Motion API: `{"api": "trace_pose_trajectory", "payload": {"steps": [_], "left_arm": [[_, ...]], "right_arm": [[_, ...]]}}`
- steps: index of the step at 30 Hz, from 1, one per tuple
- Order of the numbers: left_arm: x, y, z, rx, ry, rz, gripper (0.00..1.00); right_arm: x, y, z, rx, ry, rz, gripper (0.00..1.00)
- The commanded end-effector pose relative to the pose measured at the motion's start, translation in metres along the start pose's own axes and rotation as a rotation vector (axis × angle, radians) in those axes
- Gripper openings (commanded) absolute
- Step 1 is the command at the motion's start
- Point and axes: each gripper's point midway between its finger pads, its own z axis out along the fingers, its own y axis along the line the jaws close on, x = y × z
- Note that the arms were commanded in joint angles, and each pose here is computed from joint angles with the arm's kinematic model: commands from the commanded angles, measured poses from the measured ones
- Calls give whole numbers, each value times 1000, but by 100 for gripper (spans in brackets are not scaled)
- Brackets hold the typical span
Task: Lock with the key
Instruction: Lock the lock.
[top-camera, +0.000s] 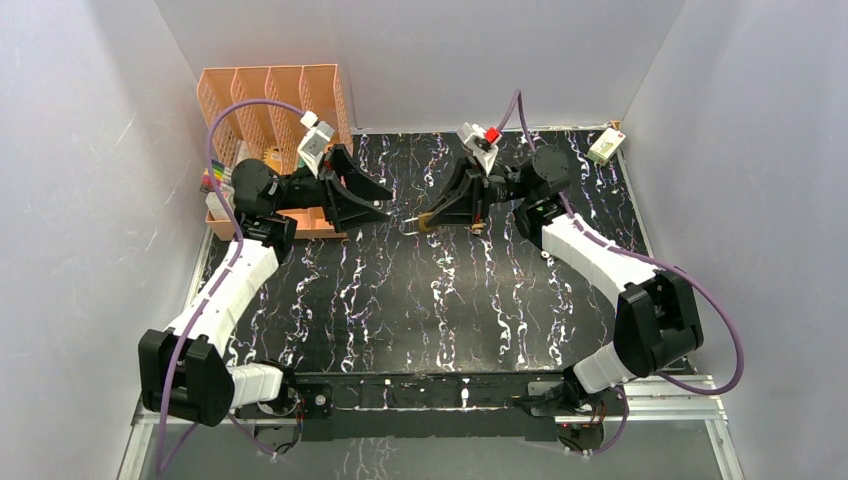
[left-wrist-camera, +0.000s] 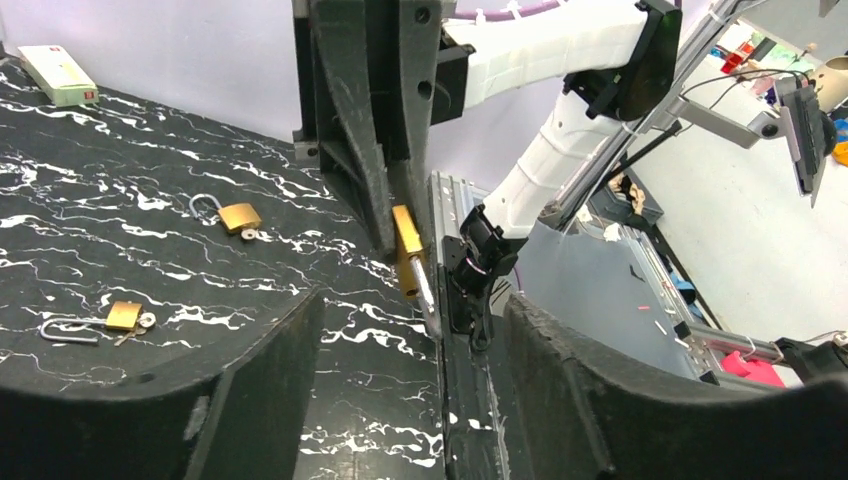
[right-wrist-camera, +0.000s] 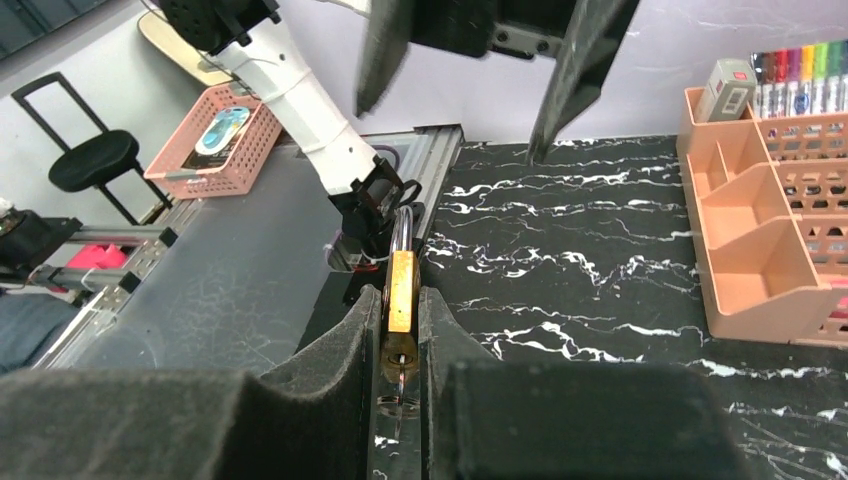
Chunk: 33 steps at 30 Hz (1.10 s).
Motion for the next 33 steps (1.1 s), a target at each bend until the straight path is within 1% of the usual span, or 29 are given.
{"api": "trace_pose_trajectory", "payload": {"steps": [1, 2, 3, 6, 8, 13, 15, 20, 21, 23, 24, 25, 26, 29, 32, 33], "left_arm": [[1, -11, 1, 52, 36, -2, 58], [2, -10, 2, 52, 34, -7, 54], [4, -10, 3, 53, 36, -14, 53], [7, -9, 6, 62, 42, -31, 51], [6, -12, 8, 72, 44, -25, 48], [5, -18, 10, 86, 45, -14, 47], [5, -20, 11, 92, 47, -10, 44], [8, -20, 12, 96, 50, -20, 44], [8, -20, 13, 96, 49, -21, 42], [8, -20, 14, 98, 50, -21, 36], [8, -20, 14, 98, 49, -20, 30], [7, -20, 14, 95, 46, -18, 21], [6, -20, 14, 93, 43, -19, 14], [6, -20, 15, 92, 39, -15, 9], [5, -19, 16, 92, 39, -15, 0], [5, -19, 16, 93, 39, -14, 0]], "right_arm": [[-32, 14, 6, -60, -7, -138, 0], [-35, 14, 7, -64, -11, -143, 0], [-38, 13, 7, -65, -15, -151, 0], [-43, 8, 9, -58, -27, -159, 0], [-46, 4, 10, -48, -38, -161, 0], [-50, -2, 12, -35, -54, -162, 0], [-52, -3, 12, -33, -57, -167, 0], [-57, -2, 13, -36, -60, -179, 0], [-57, -3, 13, -36, -59, -178, 0], [-58, -2, 13, -37, -58, -176, 0], [-57, -2, 13, -38, -58, -176, 0], [-57, -2, 13, -38, -58, -175, 0], [-57, -2, 13, -37, -58, -173, 0], [-56, -2, 14, -44, -53, -171, 0], [-54, -2, 15, -50, -48, -165, 0], [-54, -2, 15, -52, -46, -166, 0]]}}
